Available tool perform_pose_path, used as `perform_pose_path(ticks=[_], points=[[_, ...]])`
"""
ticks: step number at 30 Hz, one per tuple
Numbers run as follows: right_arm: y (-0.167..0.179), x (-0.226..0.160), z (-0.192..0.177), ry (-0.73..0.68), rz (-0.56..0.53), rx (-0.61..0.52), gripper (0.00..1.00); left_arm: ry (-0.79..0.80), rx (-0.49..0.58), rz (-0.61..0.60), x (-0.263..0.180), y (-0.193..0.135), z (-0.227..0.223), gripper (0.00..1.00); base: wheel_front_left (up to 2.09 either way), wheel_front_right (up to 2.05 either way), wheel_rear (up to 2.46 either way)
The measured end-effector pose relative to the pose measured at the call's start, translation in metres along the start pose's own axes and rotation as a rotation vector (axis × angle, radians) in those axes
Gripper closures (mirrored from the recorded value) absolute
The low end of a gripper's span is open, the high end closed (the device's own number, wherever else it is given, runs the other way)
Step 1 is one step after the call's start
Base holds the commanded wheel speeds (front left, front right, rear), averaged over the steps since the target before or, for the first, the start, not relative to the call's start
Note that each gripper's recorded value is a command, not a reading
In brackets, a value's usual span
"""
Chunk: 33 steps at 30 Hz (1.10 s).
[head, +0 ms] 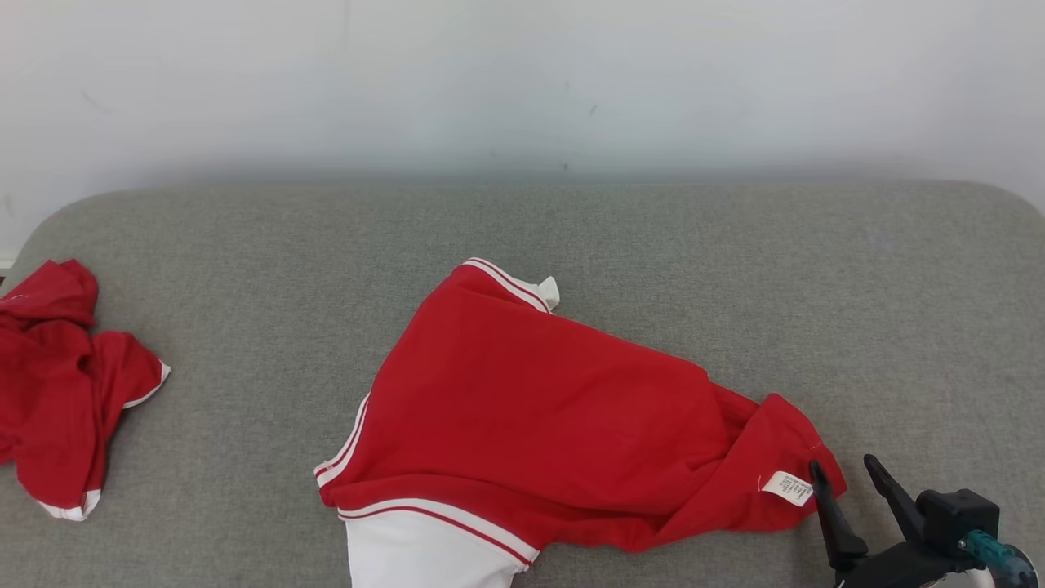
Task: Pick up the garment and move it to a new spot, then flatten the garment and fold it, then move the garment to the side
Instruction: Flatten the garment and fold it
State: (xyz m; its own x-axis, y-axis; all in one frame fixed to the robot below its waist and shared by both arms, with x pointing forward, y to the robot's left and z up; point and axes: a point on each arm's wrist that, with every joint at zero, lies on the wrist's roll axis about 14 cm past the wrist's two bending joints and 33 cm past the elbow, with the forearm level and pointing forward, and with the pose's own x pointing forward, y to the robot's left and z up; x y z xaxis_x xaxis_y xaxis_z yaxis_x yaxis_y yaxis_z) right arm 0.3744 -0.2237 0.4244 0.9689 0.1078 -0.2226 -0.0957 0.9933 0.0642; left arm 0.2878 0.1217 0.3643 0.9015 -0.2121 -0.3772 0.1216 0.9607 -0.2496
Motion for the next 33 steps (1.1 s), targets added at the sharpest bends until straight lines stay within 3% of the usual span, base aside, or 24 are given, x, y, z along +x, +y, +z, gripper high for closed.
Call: perform_pose_path(ticks=[16, 17, 18, 19, 20, 27, 33], points=[[0.013, 0.030, -0.016, 0.114, 0.062, -0.022, 0.00, 0.041, -0.056, -0.014, 0.010, -0.005, -0.009, 0.00, 0.00, 0.00, 0.00], [0.014, 0.032, -0.018, 0.123, 0.066, -0.021, 0.58, 0.043, -0.066, -0.014, 0.011, -0.005, -0.010, 0.00, 0.00, 0.00, 0.00], [0.015, 0.033, -0.018, 0.128, 0.070, -0.021, 0.98, 0.045, -0.071, -0.013, 0.011, -0.006, -0.010, 0.47, 0.00, 0.00, 0.00], [0.016, 0.034, -0.018, 0.126, 0.073, -0.019, 1.00, 0.045, -0.071, -0.014, 0.012, -0.005, -0.010, 0.78, 0.00, 0.00, 0.00], [0.017, 0.035, -0.016, 0.120, 0.075, -0.017, 1.00, 0.044, -0.073, -0.013, 0.012, -0.005, -0.009, 1.00, 0.00, 0.00, 0.00], [0.013, 0.027, -0.013, 0.103, 0.078, -0.025, 1.00, -0.001, -0.122, -0.018, 0.012, -0.009, 0.003, 1.00, 0.00, 0.00, 0.00], [0.019, 0.010, -0.012, 0.068, 0.090, 0.041, 1.00, -0.093, -0.160, 0.018, 0.009, 0.002, 0.027, 1.00, 0.00, 0.00, 0.00]])
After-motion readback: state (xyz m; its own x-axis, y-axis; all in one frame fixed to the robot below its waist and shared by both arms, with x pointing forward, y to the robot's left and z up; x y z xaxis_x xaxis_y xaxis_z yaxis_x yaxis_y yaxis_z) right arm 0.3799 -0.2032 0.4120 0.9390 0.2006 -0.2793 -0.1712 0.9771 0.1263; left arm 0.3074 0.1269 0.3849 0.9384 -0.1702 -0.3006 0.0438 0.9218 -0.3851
